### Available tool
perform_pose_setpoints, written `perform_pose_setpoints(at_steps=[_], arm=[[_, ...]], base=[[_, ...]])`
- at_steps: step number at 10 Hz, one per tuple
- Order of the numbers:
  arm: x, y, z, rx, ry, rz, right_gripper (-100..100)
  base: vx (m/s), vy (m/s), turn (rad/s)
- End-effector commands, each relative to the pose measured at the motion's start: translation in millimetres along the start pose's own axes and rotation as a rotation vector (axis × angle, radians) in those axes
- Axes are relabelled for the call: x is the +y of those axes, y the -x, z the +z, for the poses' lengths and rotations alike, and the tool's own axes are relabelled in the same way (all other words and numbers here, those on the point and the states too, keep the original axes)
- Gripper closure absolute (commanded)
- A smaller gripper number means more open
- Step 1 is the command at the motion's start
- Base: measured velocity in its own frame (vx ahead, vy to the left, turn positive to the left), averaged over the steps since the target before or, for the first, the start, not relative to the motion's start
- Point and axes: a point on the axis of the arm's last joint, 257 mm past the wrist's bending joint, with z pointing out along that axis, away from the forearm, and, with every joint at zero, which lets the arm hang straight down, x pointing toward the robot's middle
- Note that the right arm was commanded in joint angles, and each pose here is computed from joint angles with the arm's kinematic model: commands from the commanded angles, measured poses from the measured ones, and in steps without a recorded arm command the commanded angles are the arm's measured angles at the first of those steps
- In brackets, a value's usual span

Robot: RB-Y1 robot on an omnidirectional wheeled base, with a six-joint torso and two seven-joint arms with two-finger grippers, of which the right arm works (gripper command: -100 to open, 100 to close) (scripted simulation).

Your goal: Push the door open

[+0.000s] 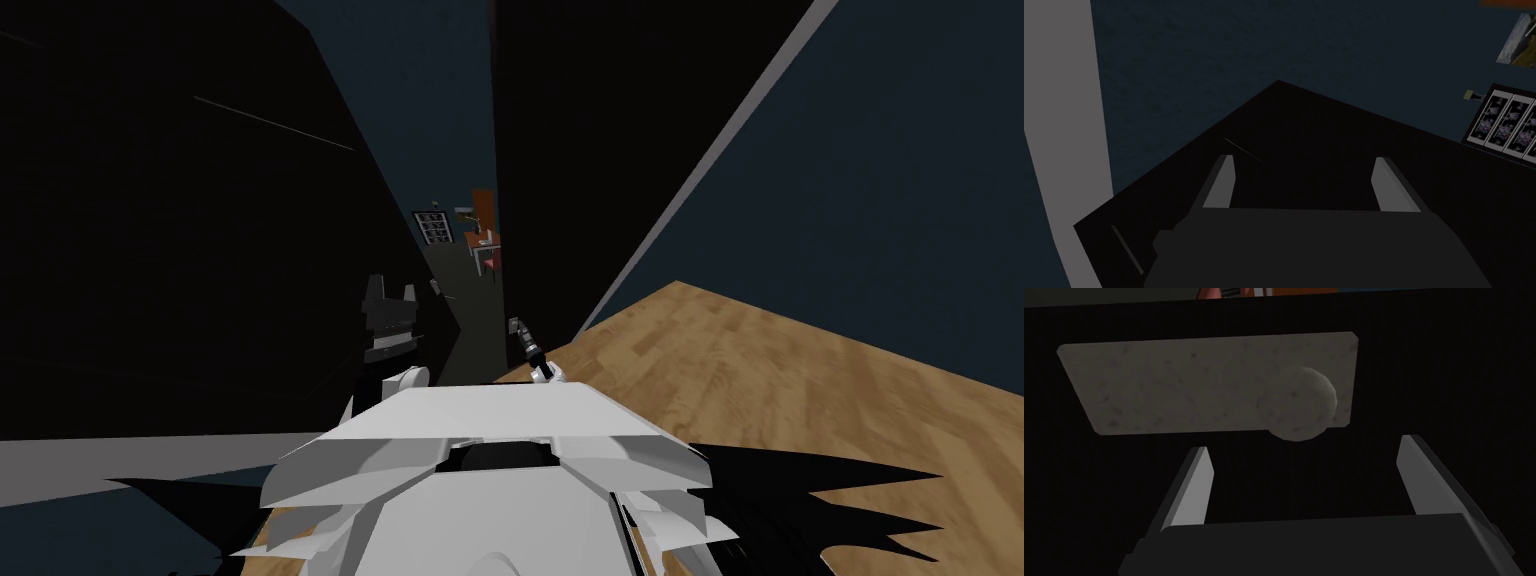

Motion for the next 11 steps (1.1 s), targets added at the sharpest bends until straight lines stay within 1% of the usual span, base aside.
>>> perform_pose_setpoints(at_steps=[1,2,3,8,9,11], arm=[[2.2,-9.3,2.6,-0.001,0.007,0.019,-100],[1.2,-5.8,1.7,0.000,0.004,0.012,-100],[1.2,-5.8,1.7,0.000,0.004,0.012,100],[1.2,-5.8,1.7,0.000,0.004,0.012,100],[-0.7,2.0,0.1,-0.014,-0.001,0.005,100],[-1.3,10.9,-1.0,-0.030,-0.003,-0.002,100]], base=[[0.193,0.078,0.018],[0.077,0.031,-0.008],[-0.017,-0.003,0.001],[-0.013,-0.006,0.003],[0.091,0.036,-0.019],[0.149,0.071,-0.034]])
